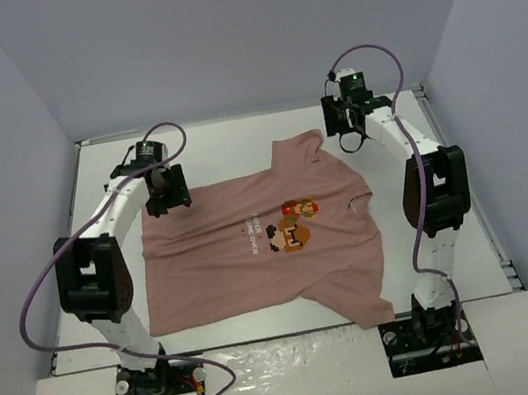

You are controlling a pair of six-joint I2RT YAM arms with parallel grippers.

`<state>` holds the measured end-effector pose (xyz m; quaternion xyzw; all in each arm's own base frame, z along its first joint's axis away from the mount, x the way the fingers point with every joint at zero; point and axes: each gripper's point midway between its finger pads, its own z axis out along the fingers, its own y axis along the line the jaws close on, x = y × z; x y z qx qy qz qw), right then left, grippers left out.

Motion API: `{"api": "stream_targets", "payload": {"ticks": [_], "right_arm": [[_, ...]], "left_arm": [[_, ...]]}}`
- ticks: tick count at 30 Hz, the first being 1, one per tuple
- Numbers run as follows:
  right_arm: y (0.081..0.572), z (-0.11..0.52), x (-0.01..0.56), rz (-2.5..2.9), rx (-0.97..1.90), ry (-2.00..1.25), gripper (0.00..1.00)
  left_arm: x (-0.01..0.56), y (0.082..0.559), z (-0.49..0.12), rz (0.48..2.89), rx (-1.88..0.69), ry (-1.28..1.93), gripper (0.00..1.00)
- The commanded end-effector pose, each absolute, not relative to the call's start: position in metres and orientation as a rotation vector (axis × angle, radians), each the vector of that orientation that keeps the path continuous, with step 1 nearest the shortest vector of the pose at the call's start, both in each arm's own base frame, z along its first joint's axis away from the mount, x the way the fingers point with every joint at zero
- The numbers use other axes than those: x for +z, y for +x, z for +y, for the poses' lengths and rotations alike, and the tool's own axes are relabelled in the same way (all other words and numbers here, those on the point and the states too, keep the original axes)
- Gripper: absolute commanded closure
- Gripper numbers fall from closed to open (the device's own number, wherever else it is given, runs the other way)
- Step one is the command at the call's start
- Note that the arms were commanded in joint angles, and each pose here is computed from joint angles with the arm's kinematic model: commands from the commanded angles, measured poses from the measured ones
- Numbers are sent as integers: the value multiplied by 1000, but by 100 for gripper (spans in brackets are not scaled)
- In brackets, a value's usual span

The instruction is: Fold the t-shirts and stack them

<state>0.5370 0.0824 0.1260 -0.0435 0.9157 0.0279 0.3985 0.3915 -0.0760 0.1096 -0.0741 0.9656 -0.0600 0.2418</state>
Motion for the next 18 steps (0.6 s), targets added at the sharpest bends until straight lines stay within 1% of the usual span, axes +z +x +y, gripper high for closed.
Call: {"api": "stream_targets", "payload": {"ticks": [1, 3, 7, 12, 14, 16, 17, 18], "right_arm": [[526, 96, 97, 2382, 175, -107, 50], [526, 99, 83, 2406, 198, -130, 50], [525, 106, 60, 2447, 242, -166, 49], [526, 98, 31, 2495, 188, -124, 51], [528, 92, 26, 2500, 163, -94, 57], [527, 84, 19, 2514, 125, -59, 67], [525, 76, 18, 2517, 81, -29, 77], [525, 75, 18, 2516, 74, -25, 78]], "left_arm": [[100, 434, -77, 2614, -159, -235, 43], [88, 448, -73, 2627, -154, -264, 43], [75, 462, -71, 2640, -141, -281, 44], [58, 471, -67, 2646, -99, -291, 43], [47, 473, -67, 2666, -98, -290, 44], [38, 473, -67, 2684, -91, -297, 43], [33, 473, -65, 2690, -83, -312, 44], [33, 473, -65, 2691, -83, -315, 44]]}}
